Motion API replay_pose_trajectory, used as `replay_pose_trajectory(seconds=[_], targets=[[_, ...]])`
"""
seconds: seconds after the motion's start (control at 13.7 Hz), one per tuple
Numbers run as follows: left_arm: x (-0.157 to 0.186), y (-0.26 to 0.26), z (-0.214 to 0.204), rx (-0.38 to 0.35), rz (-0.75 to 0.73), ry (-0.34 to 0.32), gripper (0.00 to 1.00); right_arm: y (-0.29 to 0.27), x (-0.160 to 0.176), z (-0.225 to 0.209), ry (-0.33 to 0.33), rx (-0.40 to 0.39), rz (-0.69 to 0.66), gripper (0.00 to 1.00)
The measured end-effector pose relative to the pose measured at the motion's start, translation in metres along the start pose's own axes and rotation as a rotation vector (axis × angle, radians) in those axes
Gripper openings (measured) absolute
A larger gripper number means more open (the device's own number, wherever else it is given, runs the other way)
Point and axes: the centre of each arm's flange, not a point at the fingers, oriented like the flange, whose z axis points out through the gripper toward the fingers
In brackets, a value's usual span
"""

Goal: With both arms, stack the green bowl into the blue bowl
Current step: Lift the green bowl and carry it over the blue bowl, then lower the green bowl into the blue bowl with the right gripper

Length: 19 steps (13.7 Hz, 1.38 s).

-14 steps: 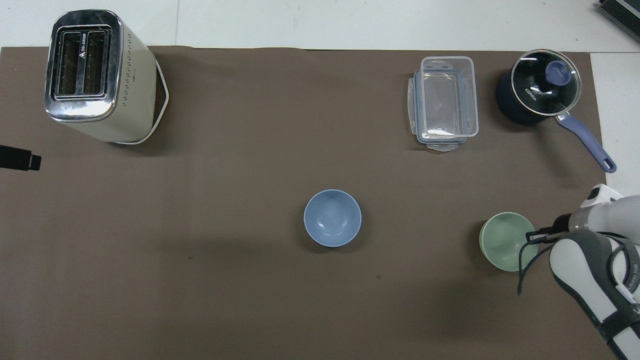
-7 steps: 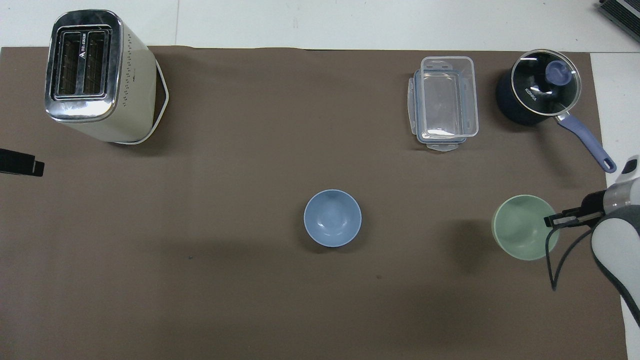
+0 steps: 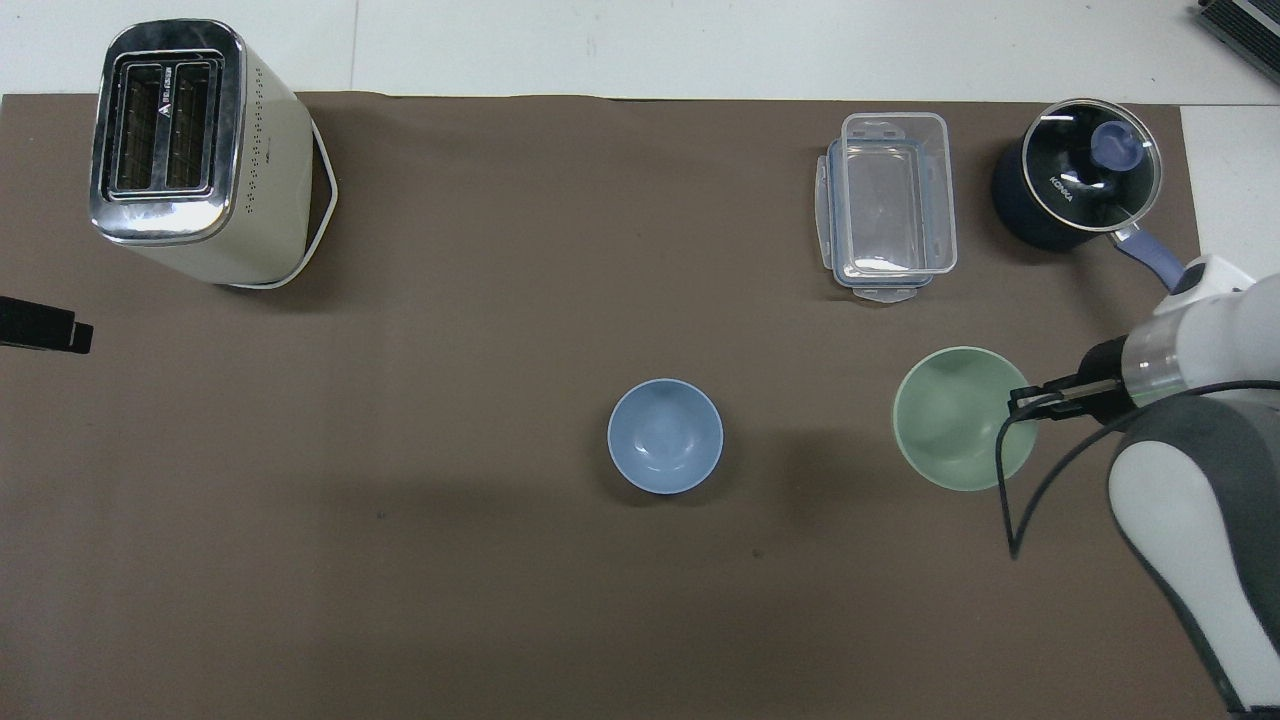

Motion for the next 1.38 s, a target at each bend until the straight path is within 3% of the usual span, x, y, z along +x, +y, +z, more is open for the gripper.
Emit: replay_pose_trajectory(seconds=[0.15,0.36,0.8,1.16,1.38], targets=[[0.000,-0.001,0.000,0.000,-0.003,-0.002,1.00,-0.053,0.009,0.017,-0.019,0.005,0.035,0.04],[-0.001,-0.001,-0.001,0.000,-0.006,-0.002,1.00,-0.116,0.030,0.039,0.005,0.039,0.091,0.04],[-0.001,0.000,-0.001,-0.001,-0.005,-0.004,1.00,-0.196,0.040,0.072,0.012,0.063,0.156,0.04],[-0.002,-0.002,-0.001,-0.001,-0.008,-0.004,1.00,-0.215,0.038,0.110,-0.041,0.042,0.143,0.04],[-0.002,-0.002,-0.001,-0.001,-0.009,-0.004,1.00,-0.218,0.037,0.122,-0.040,0.037,0.139,0.04]])
